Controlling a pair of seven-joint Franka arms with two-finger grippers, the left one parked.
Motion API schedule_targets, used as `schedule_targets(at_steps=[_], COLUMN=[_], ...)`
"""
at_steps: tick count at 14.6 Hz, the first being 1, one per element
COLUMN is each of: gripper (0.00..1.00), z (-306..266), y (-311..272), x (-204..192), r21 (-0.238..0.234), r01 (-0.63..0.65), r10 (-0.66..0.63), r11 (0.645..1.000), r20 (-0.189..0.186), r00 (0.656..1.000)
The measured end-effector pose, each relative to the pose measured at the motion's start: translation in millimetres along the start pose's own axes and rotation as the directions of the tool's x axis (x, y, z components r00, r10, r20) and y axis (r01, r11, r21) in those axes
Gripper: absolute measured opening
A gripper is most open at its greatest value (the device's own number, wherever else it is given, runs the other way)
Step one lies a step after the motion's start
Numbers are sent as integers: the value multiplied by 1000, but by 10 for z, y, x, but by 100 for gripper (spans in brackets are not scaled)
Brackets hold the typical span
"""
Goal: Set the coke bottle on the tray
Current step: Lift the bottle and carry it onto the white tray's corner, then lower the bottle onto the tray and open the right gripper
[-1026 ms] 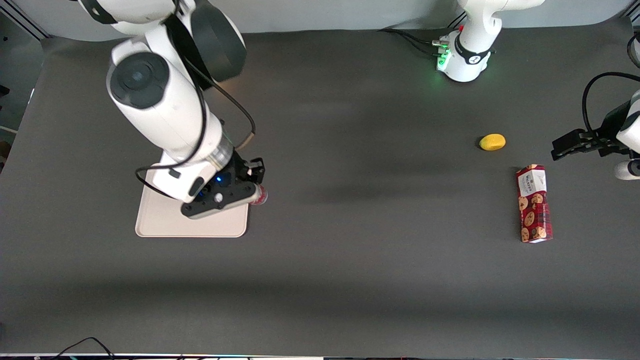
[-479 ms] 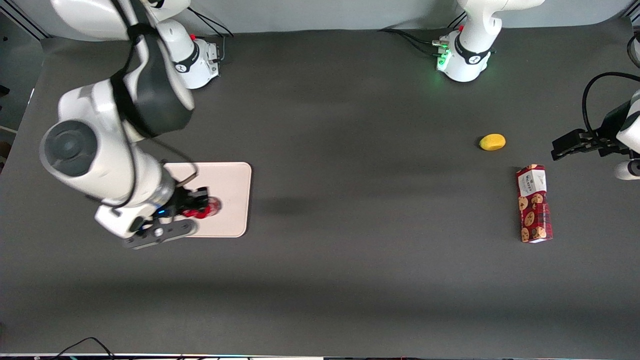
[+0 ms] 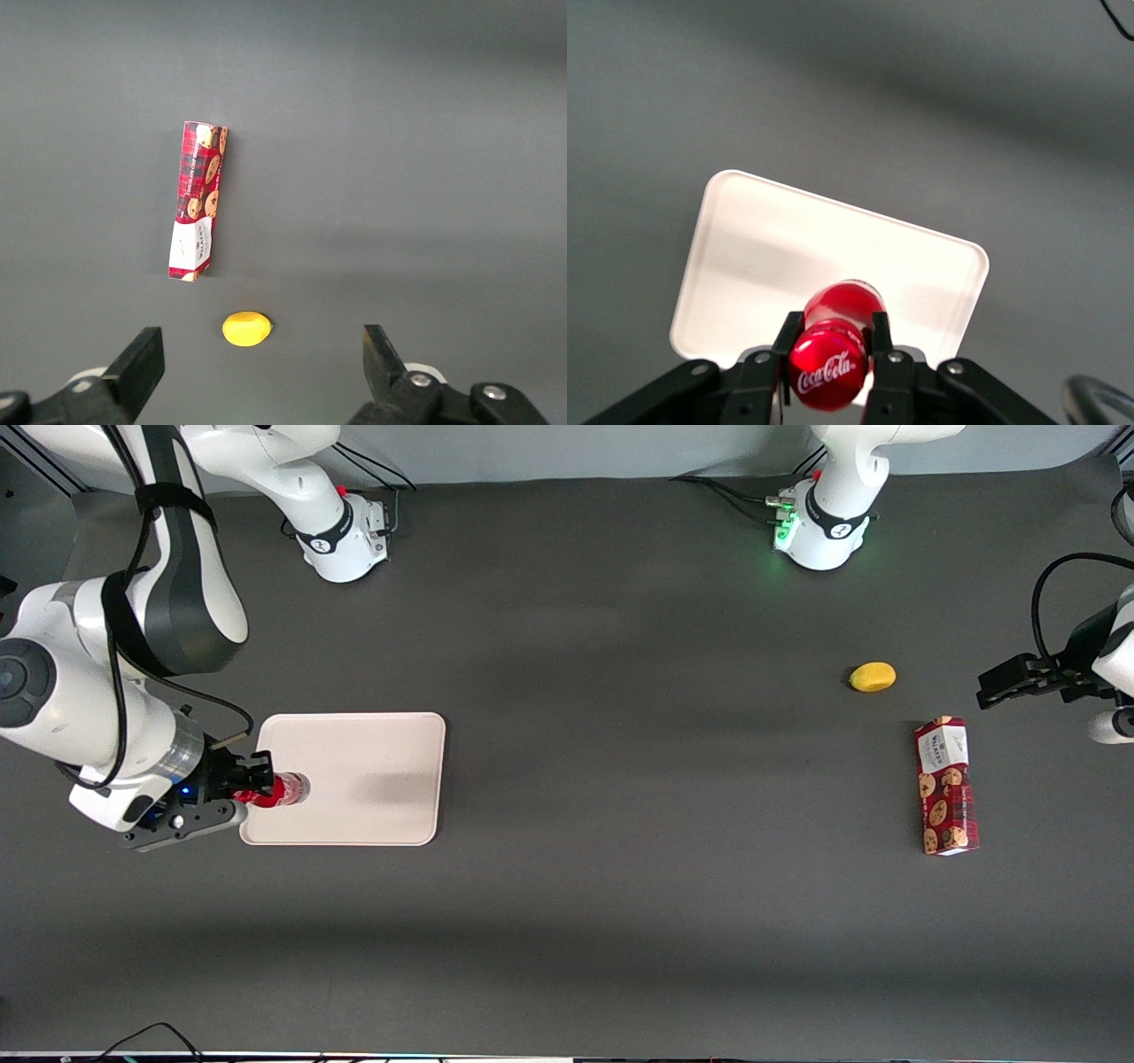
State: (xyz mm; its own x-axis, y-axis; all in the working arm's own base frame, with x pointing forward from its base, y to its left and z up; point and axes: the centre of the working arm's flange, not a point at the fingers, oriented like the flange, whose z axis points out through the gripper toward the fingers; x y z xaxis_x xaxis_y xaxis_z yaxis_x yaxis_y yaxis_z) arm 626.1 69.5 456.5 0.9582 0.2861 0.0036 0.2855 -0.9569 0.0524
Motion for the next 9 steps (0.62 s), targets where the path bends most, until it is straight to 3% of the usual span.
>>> schedule_targets(at_steps=[4, 9], gripper=[35, 35], z=[595, 983], y=[377, 915], x=[-418, -739], r21=[-32, -79], r01=[79, 116], r10=[-82, -125], r11=[996, 990], r20=[-85, -131], r00=[993, 983])
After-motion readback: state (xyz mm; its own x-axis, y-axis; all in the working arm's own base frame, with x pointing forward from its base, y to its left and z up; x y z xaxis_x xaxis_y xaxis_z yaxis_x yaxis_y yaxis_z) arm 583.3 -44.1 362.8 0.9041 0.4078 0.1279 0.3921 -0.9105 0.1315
